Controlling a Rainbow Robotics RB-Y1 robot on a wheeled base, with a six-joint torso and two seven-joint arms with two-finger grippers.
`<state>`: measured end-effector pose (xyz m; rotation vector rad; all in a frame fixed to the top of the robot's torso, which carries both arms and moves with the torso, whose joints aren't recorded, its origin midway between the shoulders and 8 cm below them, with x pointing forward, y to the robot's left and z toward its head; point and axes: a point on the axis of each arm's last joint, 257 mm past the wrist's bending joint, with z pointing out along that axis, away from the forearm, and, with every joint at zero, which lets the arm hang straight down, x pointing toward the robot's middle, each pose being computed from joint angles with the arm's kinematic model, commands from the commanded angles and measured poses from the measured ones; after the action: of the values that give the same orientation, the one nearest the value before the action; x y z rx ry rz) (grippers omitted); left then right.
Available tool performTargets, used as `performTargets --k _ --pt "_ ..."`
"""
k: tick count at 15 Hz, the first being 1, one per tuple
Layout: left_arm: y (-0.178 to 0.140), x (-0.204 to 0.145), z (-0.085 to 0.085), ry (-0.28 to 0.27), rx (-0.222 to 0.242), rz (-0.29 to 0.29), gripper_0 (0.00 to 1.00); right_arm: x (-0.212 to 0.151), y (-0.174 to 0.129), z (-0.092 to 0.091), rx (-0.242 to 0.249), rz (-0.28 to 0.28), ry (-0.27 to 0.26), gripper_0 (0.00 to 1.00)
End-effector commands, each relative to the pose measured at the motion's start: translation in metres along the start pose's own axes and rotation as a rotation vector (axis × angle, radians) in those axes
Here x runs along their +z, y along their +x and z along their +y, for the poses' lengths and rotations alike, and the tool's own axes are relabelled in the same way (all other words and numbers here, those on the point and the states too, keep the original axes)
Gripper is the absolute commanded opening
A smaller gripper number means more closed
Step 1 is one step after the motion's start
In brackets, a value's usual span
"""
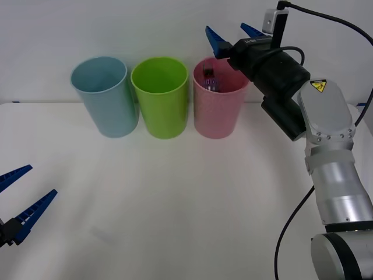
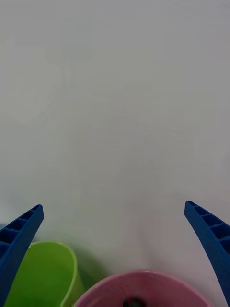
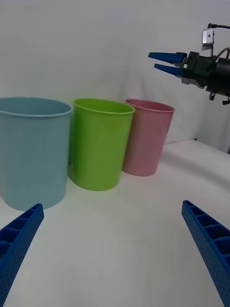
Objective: Grasp the object on the table and drop it into the matching bin: aluminum can to the light blue bin, PET bottle to the pink bin.
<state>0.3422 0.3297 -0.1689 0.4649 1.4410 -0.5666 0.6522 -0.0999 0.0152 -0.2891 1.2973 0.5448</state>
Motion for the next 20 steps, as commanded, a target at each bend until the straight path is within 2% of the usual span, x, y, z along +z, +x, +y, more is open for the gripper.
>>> performTargets --k 1,5,11,16,19,20 --pt "0.000 0.000 0.000 0.000 0.000 0.000 1.00 -0.024 0.002 -0.003 -0.029 0.004 -0.008 1.00" --pt "0.000 0.000 0.000 0.000 0.000 0.000 1.00 -0.066 0.005 -0.006 -0.063 0.024 -0.043 1.00" --pt "0.000 0.000 0.000 0.000 0.000 0.000 1.00 -0.147 0.020 -0.017 -0.100 0.097 -0.075 1.00" --pt "0.000 0.000 0.000 0.000 0.000 0.000 1.00 -0.236 0.042 -0.029 -0.107 0.209 -0.119 1.00" --pt "0.000 0.000 0.000 0.000 0.000 0.000 1.00 -0.290 0.060 -0.040 -0.092 0.279 -0.114 1.00" --pt "0.000 0.000 0.000 0.000 0.000 0.000 1.00 -0.305 0.065 -0.045 -0.115 0.292 -0.105 1.00"
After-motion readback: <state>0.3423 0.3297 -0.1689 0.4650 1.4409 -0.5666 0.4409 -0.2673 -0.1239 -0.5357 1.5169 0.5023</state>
